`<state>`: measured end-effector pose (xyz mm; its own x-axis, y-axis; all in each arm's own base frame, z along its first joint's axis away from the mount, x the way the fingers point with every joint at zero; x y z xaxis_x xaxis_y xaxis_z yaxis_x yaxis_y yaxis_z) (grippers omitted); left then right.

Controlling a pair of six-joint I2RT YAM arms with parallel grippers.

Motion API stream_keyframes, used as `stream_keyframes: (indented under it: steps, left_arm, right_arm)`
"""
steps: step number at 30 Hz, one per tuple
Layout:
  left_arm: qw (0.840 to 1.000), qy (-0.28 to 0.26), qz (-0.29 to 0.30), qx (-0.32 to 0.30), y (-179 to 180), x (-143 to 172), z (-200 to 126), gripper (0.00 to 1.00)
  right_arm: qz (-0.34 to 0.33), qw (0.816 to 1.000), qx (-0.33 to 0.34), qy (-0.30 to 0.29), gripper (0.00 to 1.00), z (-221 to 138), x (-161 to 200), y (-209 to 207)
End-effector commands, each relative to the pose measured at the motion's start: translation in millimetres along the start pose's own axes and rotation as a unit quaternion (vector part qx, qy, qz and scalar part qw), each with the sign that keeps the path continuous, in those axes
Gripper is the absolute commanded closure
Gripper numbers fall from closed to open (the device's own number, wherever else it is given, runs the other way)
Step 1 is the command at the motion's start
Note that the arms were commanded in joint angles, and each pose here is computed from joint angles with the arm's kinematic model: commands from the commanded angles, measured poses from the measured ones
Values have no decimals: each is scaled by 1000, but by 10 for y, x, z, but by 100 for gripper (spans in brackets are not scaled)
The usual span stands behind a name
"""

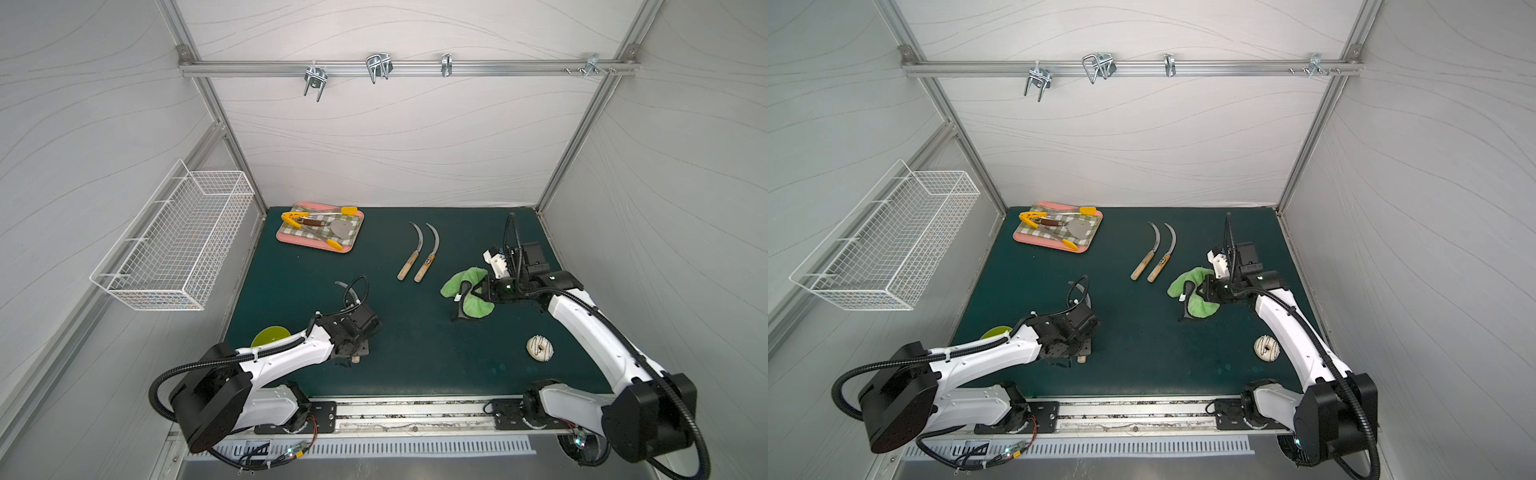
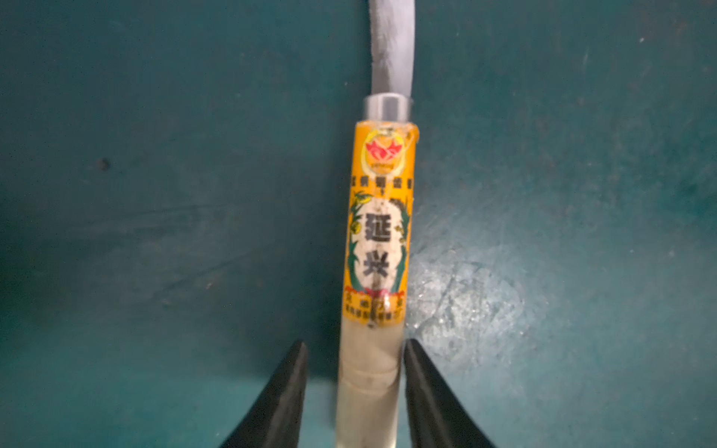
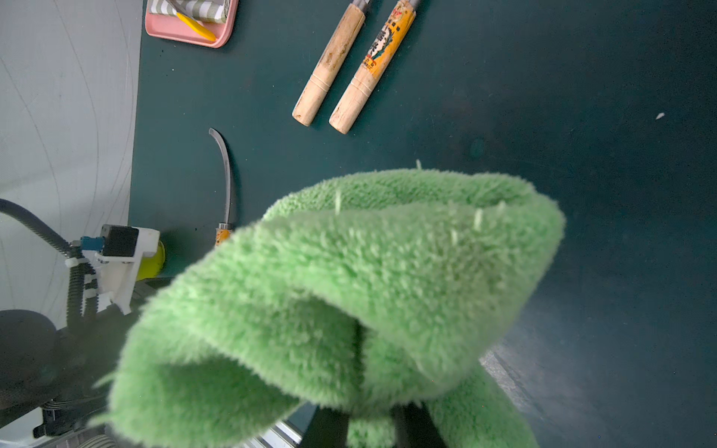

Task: Wipe small sickles with rags
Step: Pick up the small sickle from the center of the board, then place the small sickle at the center of the board.

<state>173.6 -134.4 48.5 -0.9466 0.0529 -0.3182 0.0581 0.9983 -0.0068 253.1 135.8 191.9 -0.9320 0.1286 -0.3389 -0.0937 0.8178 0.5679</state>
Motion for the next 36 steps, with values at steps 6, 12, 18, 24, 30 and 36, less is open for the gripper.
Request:
stream_keyframes:
  steps: [6, 12, 18, 24, 30, 36]
  left_arm:
    - [1000, 6, -10, 11, -80, 17, 140, 100]
    - [1000, -24, 11, -2, -80, -135, -36, 100]
    - [989, -106, 94, 41, -381, -465, -467, 100]
    - [958, -127, 239, 95, -892, -486, -613, 100]
    - [923, -122, 343, 121, -1281, -306, -596, 100]
    - [896, -114, 409, 130, -1511, -215, -523, 100]
  right_arm:
    - [-10, 1000, -10, -2, 84, -48, -30, 104]
    - [-8, 1000, -11, -7, 84, -36, -39, 97]
    - [26, 999, -36, 8, 84, 23, -81, 50]
    - [45, 998, -29, 27, 84, 56, -64, -15]
    - [65, 998, -12, 14, 84, -16, -112, -142]
    - [77, 997, 4, 5, 84, -50, -136, -261]
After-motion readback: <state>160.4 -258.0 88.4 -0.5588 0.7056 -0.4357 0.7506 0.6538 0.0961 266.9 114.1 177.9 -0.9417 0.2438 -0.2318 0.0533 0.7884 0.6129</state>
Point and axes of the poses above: each gripper's point midway between its finger pads, its own z axis out along the fingers, its own y axis along the line the jaws close on, x = y × z, the point moved 3 cm from there along -z, back along the fingers, and after that the axes turned 10 degrees about z, right-handed, at the moved point
